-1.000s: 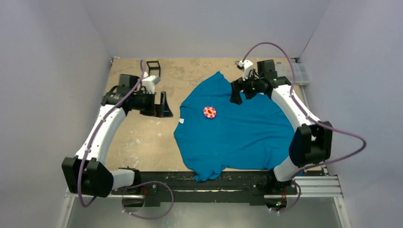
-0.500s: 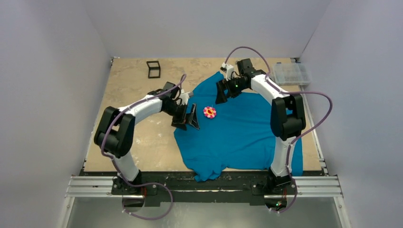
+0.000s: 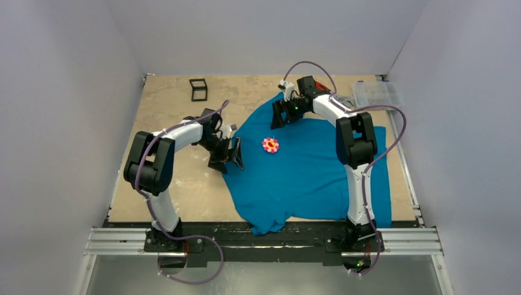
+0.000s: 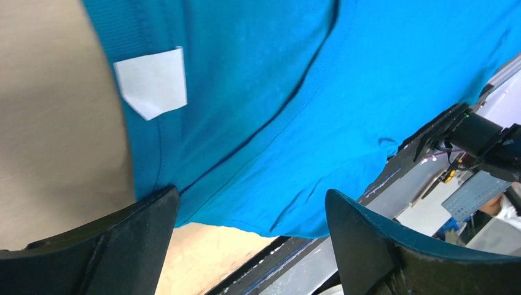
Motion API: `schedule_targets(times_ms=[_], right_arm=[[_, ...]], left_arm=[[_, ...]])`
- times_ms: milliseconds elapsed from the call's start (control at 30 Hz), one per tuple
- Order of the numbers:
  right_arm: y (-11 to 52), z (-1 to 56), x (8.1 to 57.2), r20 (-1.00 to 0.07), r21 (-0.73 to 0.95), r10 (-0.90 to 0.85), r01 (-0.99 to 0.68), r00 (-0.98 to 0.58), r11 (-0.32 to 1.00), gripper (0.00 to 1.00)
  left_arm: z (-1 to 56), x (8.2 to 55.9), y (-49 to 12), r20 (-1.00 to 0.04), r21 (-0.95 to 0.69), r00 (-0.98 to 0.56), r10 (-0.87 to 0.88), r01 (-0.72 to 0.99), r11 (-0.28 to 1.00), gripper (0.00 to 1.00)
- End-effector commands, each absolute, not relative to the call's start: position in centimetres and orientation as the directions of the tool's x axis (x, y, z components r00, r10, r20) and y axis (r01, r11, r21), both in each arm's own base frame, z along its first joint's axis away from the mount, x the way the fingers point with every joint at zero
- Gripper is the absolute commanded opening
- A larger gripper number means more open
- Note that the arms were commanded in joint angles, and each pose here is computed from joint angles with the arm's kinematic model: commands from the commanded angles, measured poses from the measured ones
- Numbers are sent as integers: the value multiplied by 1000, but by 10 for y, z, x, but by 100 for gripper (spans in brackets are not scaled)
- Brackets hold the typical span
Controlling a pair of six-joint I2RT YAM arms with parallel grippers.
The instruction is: Remove the brooch from the garment
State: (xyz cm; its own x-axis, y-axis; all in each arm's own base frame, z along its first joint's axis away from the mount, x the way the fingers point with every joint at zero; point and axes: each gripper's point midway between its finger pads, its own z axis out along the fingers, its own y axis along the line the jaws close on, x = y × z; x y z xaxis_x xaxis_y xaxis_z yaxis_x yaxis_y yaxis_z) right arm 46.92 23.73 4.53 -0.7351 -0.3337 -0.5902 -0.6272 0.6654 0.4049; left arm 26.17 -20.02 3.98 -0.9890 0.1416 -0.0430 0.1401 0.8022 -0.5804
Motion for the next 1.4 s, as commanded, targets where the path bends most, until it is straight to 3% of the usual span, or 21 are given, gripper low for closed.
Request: schedule_targets(times_ms=[0,367,467,600,667,767,867,1000,1200,1367], right_arm=[[266,47,468,-606,437,-320,-641,-728,632,99],[284,86,471,-683,424,-298,-695,-666,580,99],[288,111,463,-703,428,-303,-723,-643,542,99],[278,136,447,-733,382,-320,-752,-601,537,99],[267,138,440,-732,345,-339,-751,-590,563,99],[253,124,435,-701,314,-372,-732,-608,604,97],[247,117,438,-678,329,-371,-713,-635,619,94],[226,120,459,-659,381,-299,-649,-690,658,88],[180,126,473,-641,437,-176,-543,-748,717,85],[169,124,458,-632,434,-187,-544,-752,718,85]], left_arm=[[29,260,-158,-4,-503,-992,123,108,857,89],[52,236,-146,-91,-503,-974,209,226,834,82],[74,250,-150,-207,-482,-938,276,344,806,80],[94,287,-147,-446,-129,-704,553,662,739,77],[97,314,-151,-487,62,-590,644,712,699,66],[97,359,-164,-447,215,-547,708,702,679,47],[84,377,-173,-360,236,-581,730,701,673,31],[61,386,-184,-279,219,-618,735,704,675,19],[31,346,-186,-157,169,-605,781,762,625,10],[10,299,-185,-100,103,-551,829,823,559,9]])
